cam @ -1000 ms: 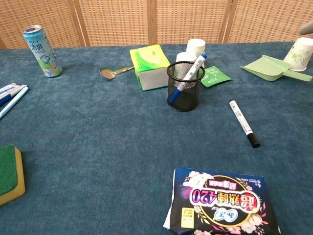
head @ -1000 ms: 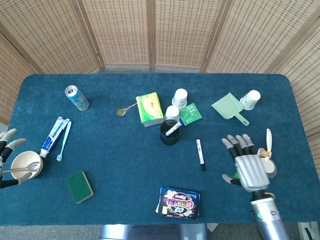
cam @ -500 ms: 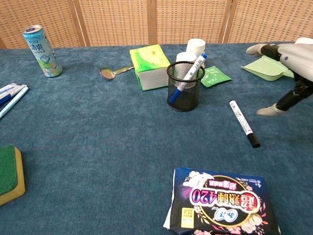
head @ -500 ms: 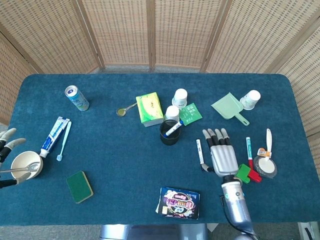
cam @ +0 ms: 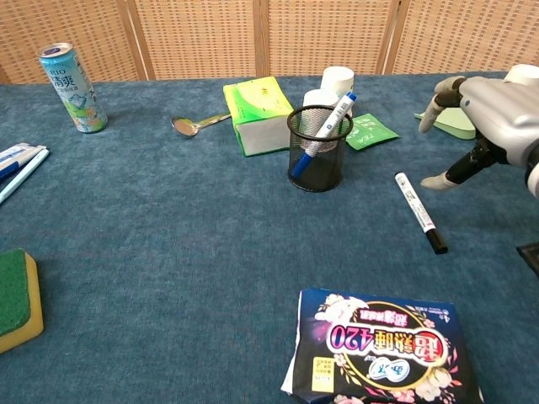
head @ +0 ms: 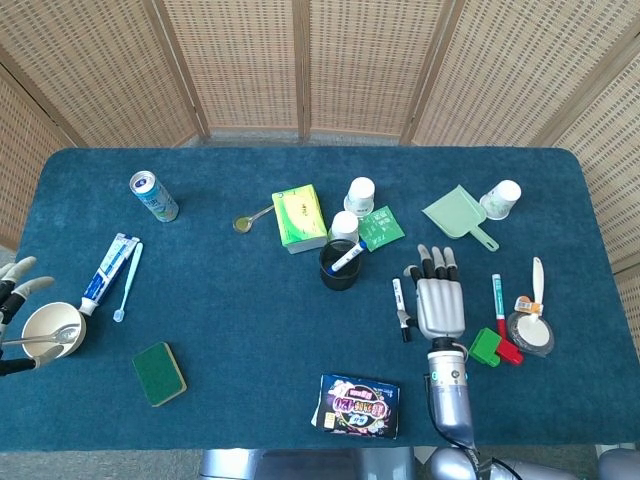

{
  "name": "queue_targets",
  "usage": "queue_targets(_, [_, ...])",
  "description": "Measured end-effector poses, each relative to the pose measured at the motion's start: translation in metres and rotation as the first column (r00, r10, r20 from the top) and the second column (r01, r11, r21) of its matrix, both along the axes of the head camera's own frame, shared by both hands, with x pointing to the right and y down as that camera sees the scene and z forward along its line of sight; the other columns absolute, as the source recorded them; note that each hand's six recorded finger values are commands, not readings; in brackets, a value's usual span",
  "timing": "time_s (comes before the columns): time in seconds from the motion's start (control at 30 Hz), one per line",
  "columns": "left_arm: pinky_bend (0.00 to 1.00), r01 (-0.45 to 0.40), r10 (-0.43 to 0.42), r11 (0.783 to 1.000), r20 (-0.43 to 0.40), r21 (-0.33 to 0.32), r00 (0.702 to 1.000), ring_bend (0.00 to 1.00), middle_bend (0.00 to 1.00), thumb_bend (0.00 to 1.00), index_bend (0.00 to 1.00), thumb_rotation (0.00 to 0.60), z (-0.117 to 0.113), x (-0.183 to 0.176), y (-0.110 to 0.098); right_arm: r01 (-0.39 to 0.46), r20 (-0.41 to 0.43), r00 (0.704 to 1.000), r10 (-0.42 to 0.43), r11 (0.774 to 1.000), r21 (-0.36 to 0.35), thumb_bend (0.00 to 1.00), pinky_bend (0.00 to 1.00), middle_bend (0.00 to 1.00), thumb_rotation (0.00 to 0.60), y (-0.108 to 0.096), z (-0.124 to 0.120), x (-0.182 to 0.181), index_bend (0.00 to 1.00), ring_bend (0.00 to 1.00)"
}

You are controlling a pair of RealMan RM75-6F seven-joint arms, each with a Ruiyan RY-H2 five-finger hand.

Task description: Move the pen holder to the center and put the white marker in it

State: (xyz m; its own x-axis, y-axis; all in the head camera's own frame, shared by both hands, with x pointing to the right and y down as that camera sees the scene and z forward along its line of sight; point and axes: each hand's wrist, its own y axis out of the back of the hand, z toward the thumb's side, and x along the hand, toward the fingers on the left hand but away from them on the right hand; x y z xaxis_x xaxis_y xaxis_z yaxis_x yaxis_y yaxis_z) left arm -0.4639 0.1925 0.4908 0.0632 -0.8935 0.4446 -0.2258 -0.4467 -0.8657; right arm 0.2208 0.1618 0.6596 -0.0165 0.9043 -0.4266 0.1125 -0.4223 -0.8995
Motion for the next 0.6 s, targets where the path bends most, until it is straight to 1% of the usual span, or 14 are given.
queue_targets(0.23, [0.07, -0.007, 0.007, 1.0, -0.007, -0.002, 1.0, 0.0, 0.0, 0.07, 0.2, 0.6, 0.0, 0.001, 0.001, -0.025, 0.006, 1.0, 0.025, 1.0, -0.009, 0.0, 0.0, 0.0, 0.6, 0.007, 0.007, -0.006, 0.32, 0.0])
queue_targets(0.6, [0.07, -0.006, 0.006, 1.0, -0.01, -0.006, 1.0, 0.0, 0.0, 0.07, 0.2, 0.6, 0.0, 0.0, 0.0, -0.057, -0.058, 0.997, 0.059, 0.998, 0.025, 0.0, 0.0, 0.0, 0.6, 0.011, 0.022, -0.013, 0.32, 0.0])
